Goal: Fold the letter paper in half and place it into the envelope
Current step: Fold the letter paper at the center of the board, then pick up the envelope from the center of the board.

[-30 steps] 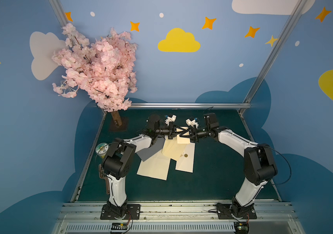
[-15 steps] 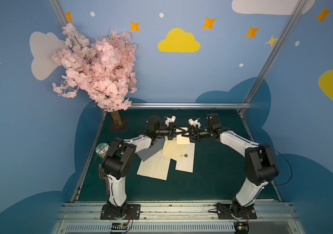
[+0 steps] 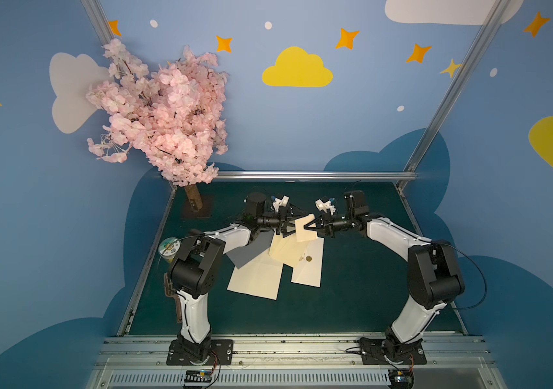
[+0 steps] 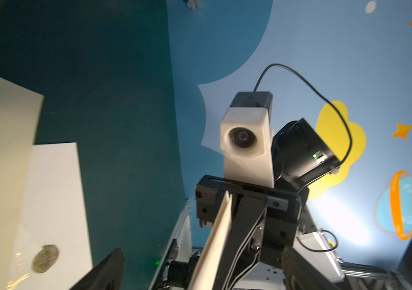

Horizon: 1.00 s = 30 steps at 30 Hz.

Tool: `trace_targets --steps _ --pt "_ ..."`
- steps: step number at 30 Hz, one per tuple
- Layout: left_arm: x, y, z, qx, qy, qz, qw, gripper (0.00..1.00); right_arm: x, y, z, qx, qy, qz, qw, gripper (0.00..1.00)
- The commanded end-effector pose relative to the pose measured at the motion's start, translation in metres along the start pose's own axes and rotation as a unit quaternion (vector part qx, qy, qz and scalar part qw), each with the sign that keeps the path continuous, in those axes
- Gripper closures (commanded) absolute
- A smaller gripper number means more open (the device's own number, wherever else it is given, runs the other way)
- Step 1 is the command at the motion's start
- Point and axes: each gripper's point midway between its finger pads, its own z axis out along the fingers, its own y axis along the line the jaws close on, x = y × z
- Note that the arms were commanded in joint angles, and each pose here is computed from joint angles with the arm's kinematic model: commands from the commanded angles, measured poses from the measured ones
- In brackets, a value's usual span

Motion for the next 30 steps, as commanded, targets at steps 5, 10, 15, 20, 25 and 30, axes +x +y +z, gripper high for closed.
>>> trace_targets --steps 5,10,15,20,25,30 --pt "-0.013 0.039 -0.049 -0.181 -0.065 0.023 0.981 0.0 0.003 0.011 -0.014 0.017 -0.008 -0.018 1.0 1.0" --pt "-0.027 0.053 -0.071 -0.243 -0.091 0.064 0.964 0.0 0.006 0.01 -0.017 0.021 -0.009 -0.014 1.0 1.0" --pt "-0.038 0.065 -0.075 -0.273 -0.087 0.107 0.952 0.0 0.009 0.011 -0.02 0.023 -0.007 -0.011 1.0 1.0" --pt "-0.045 0.086 -0.073 -0.299 -0.068 0.128 0.943 0.01 0.012 0.013 -0.023 0.027 -0.006 -0.008 1.0 1.0" --pt "-0.049 0.107 -0.069 -0.315 -0.052 0.136 0.938 0.03 0.017 0.014 -0.027 0.03 -0.005 -0.005 1.0 1.0" --pt "-0.05 0.127 -0.063 -0.32 -0.041 0.122 0.939 0.07 0.02 0.014 -0.031 0.032 -0.009 -0.005 0.999 1.0"
